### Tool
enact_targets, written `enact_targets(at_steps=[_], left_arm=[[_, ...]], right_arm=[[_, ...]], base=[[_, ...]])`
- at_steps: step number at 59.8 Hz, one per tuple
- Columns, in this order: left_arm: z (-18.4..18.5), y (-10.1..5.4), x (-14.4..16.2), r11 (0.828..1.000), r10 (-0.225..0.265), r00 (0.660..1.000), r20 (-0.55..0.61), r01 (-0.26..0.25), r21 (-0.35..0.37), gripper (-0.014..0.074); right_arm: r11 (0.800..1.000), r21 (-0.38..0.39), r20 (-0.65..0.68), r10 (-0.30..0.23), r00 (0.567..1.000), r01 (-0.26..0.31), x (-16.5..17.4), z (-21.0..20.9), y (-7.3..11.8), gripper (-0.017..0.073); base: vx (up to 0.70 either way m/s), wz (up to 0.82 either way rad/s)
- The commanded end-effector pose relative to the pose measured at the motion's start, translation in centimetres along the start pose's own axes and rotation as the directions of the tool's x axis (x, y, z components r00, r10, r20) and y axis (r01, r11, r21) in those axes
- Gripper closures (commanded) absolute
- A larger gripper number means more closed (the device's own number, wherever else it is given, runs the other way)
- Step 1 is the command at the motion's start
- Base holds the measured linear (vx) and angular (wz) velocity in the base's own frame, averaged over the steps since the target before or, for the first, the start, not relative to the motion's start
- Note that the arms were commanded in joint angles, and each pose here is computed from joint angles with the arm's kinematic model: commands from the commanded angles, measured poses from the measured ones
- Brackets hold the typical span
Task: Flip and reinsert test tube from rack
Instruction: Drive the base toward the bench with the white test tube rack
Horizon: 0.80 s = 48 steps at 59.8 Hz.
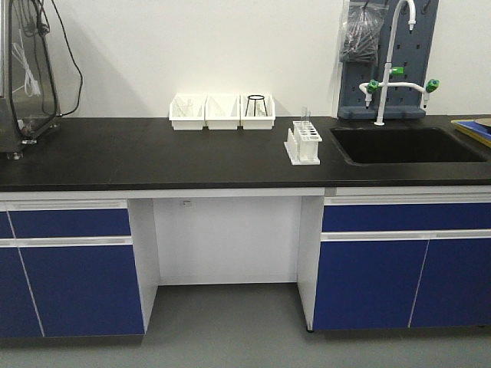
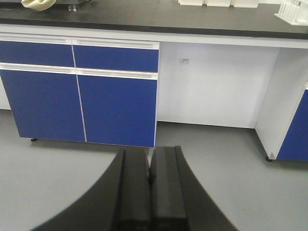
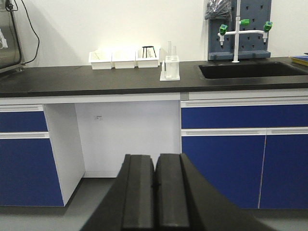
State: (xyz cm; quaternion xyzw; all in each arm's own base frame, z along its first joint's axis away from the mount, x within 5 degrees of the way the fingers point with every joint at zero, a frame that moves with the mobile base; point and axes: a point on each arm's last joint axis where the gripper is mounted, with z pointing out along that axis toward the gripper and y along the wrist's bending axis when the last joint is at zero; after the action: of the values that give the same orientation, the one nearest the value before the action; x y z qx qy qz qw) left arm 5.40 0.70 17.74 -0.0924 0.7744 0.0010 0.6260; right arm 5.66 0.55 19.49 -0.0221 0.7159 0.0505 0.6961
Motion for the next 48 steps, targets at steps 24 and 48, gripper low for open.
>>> enact_targets(at_steps=[24,48], left_arm=[[-0.04,-0.17,-0.73,1.000,-0.003,0.996,0.086,0.001,0.023,0.0600],[-0.04,-0.17,-0.73,1.000,-0.003,0.996,0.086,0.001,0.023,0.0600]], right_arm=[[1.000,-0.012,0.089,-0.009,0.996,0.010,-0.75,-0.11,0.11,0.0565],[1.000,-0.012,0.089,-0.009,0.996,0.010,-0.75,-0.11,0.11,0.0565]], base=[[0.00,0.00],[0.06,0.01]])
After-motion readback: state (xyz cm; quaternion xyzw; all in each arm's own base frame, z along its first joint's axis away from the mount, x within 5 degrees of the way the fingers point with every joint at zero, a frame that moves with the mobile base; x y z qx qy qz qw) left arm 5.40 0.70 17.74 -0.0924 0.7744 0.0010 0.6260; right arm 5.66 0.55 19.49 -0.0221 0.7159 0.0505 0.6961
